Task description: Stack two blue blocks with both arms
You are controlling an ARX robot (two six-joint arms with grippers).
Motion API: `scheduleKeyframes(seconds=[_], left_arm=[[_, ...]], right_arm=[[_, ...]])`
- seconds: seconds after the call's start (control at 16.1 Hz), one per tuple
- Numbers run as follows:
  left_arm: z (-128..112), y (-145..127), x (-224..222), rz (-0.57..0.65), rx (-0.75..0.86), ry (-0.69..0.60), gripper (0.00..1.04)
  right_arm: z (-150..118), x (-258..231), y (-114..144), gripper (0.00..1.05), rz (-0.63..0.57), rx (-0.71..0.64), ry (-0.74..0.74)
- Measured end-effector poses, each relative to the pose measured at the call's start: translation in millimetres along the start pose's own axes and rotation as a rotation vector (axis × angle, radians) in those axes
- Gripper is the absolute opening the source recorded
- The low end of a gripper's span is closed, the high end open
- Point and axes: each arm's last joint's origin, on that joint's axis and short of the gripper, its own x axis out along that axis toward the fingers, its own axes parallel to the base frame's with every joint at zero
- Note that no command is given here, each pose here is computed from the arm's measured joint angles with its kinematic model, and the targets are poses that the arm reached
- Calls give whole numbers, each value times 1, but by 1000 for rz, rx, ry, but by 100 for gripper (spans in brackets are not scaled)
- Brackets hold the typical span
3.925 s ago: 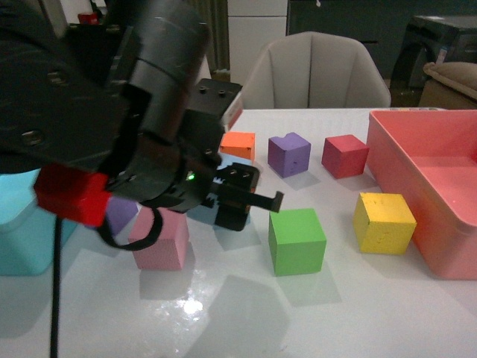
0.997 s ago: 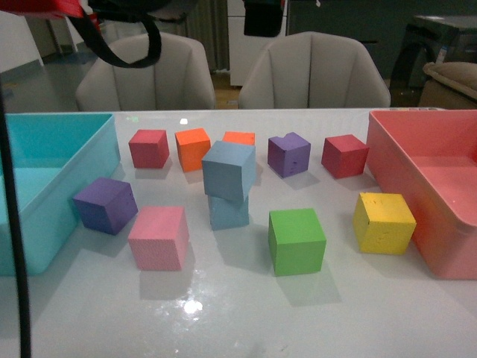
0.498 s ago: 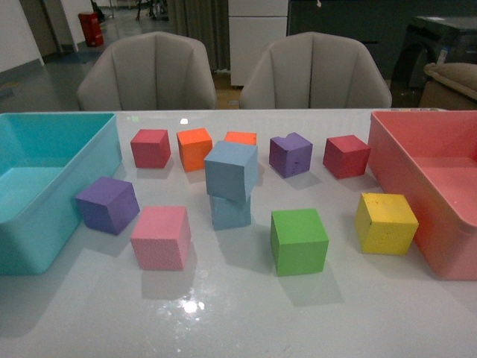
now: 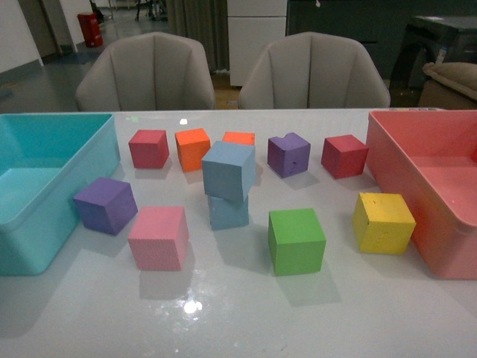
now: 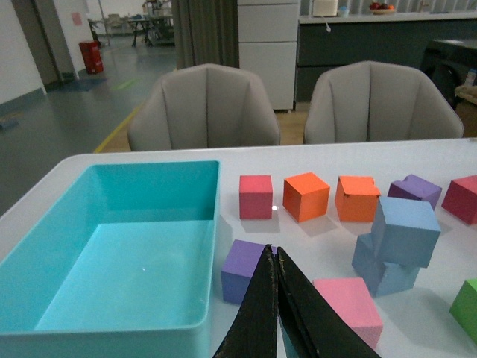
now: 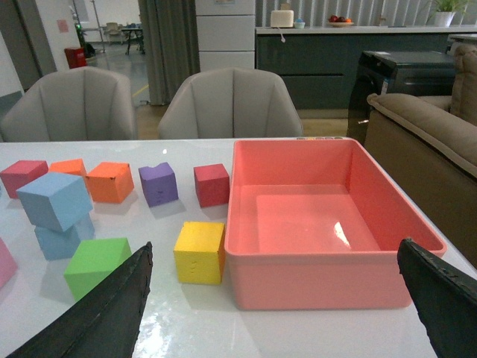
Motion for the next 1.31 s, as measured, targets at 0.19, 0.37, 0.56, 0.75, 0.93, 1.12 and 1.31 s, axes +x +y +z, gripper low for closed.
scheduleKeyframes(seconds=[0.19,0.37,0.56,0.75,0.93,1.12,1.31], left_arm=[[-10,9,-15,2,-1,4,2],[-16,18,-28,5,-2,-1,2],[-23,17,-36,-1,-2,-35,2],[-24,17,-43,-1,-2,-20,2],[-24,17,-45,-1,-2,-23,2],[-24,17,-46,-1,-2,-20,2],[-24,17,-48,-1,-2,-17,2]], right_arm=[[0,0,0,98,0,0,0],[0,0,0,98,0,0,0],[0,0,0,98,0,0,0],[0,0,0,98,0,0,0],[0,0,0,98,0,0,0],[0,0,0,98,0,0,0],[0,0,0,98,0,0,0]])
